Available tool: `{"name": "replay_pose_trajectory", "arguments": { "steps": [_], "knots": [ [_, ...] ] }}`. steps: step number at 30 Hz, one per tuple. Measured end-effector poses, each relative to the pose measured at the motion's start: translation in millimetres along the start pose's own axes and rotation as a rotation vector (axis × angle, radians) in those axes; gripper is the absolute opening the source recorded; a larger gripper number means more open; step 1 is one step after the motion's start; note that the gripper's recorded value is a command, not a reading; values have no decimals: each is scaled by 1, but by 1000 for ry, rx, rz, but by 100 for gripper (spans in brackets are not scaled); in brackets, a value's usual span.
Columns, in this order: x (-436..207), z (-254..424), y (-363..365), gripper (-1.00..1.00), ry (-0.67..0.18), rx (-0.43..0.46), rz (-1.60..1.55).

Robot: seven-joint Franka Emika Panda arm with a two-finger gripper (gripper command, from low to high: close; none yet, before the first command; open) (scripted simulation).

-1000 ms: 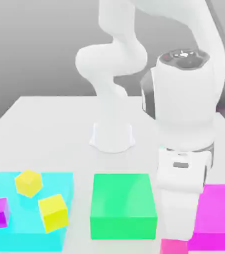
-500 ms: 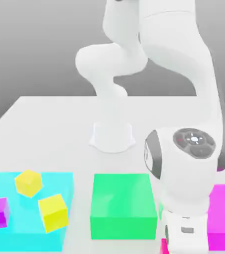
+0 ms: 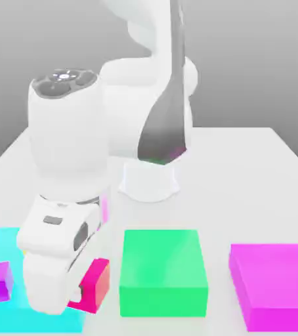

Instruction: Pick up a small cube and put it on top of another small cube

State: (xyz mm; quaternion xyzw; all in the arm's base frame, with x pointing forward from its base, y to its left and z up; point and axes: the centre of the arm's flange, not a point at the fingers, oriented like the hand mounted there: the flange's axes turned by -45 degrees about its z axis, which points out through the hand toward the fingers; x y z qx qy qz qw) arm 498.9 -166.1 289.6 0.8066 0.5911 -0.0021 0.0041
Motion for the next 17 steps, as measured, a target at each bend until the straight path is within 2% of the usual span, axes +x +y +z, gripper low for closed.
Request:
{"name": "replay_pose_trajectory", "arguments": {
  "steps": [3, 5, 6, 12, 17],
  "knots": [
    [-80, 7, -6, -100, 7, 4, 53],
    [-101, 31, -10, -100, 8, 5, 70],
    [-105, 38, -11, 100, 8, 6, 73],
    [-107, 41, -11, 100, 8, 5, 75],
    [-108, -11, -10, 100, 9, 2, 74]
  ]
}}
